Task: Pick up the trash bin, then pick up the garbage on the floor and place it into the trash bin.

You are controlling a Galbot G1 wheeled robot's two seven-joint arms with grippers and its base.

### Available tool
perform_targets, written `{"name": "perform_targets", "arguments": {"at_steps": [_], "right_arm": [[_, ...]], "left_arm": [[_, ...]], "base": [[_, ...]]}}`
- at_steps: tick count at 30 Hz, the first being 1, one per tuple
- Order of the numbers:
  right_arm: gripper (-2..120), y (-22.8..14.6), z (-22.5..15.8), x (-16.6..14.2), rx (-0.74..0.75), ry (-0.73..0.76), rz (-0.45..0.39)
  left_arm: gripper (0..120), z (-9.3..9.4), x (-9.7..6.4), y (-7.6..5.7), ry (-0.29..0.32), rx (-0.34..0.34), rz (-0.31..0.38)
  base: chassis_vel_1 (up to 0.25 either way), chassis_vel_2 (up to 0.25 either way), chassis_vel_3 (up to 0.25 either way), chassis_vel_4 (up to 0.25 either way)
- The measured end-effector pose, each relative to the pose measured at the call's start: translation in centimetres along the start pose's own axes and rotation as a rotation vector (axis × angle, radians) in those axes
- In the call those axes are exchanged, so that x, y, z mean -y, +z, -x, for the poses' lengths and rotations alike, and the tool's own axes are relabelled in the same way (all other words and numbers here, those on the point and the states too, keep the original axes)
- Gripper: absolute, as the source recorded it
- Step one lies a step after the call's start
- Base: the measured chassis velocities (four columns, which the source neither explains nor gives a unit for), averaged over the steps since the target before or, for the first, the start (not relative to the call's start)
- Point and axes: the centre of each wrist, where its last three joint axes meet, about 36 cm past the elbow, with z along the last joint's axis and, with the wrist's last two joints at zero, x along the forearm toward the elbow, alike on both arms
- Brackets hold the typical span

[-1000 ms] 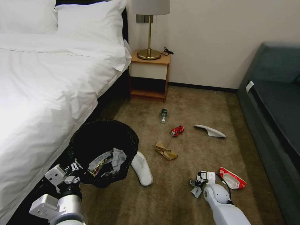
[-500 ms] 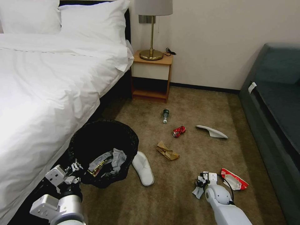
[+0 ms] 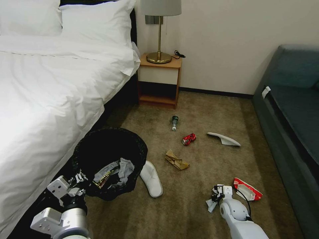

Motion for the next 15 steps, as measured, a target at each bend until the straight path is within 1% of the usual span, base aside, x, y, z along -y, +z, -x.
{"name": "perform_targets", "arguments": {"at_steps": [1, 2, 4, 5, 6, 7, 8, 9, 10, 12, 13, 14, 15], "right_arm": [[0, -0.1, -0.6, 0.0, 0.058, 0.000, -0.004], [0, -0.1, -0.6, 0.0, 0.058, 0.000, -0.004], [0, -0.5, -1.7, -0.1, 0.157, -0.015, 0.003], [0, -0.5, -1.7, -0.1, 0.157, -0.015, 0.003], [0, -0.8, -2.2, -0.1, 0.204, -0.025, 0.007], [0, -0.8, -2.2, -0.1, 0.204, -0.025, 0.007], [0, -1.6, -3.3, -0.4, 0.324, -0.059, 0.014], [0, -2.3, -4.1, -0.7, 0.414, -0.091, 0.021], [0, -2.3, -4.1, -0.7, 0.414, -0.091, 0.021], [0, -4.5, -6.6, -1.5, 0.598, -0.187, 0.048], [0, -4.5, -6.6, -1.5, 0.598, -0.187, 0.048], [0, -5.3, -7.7, -1.9, 0.661, -0.231, 0.057], [0, -6.4, -9.3, -2.4, 0.761, -0.301, 0.060]], "left_arm": [[4, 0.0, 0.0, 0.1, -0.006, -0.005, 0.004], [4, 0.0, 0.0, 0.1, -0.006, -0.005, 0.004], [4, 0.0, 0.1, 0.3, -0.016, -0.025, 0.011], [4, 0.0, 0.1, 0.3, -0.016, -0.025, 0.011], [4, -0.1, 0.1, 0.4, -0.019, -0.034, 0.015], [4, -0.1, 0.1, 0.4, -0.019, -0.034, 0.015], [4, -0.2, 0.2, 0.6, -0.020, -0.056, 0.024], [4, -0.3, 0.4, 0.9, -0.018, -0.073, 0.027], [4, -0.3, 0.4, 0.9, -0.018, -0.073, 0.027], [4, -0.4, 0.5, 1.5, -0.013, -0.109, 0.034], [4, -0.4, 0.5, 1.5, -0.013, -0.109, 0.034], [4, -0.4, 0.5, 1.8, -0.013, -0.123, 0.037], [4, -0.4, 0.6, 2.3, -0.009, -0.145, 0.041]], "base": [[0.000, 0.000, 0.000, 0.000], [0.000, 0.000, 0.000, 0.000], [0.000, 0.000, 0.000, 0.000], [0.000, 0.000, 0.000, 0.000], [0.000, 0.000, 0.000, 0.000], [0.000, 0.000, 0.000, 0.000], [0.000, 0.000, 0.000, 0.000], [0.000, 0.000, 0.000, 0.000], [0.000, 0.000, 0.000, 0.000], [0.000, 0.000, 0.000, 0.000], [0.000, 0.000, 0.000, 0.000], [0.000, 0.000, 0.000, 0.000], [0.000, 0.000, 0.000, 0.000]]}}
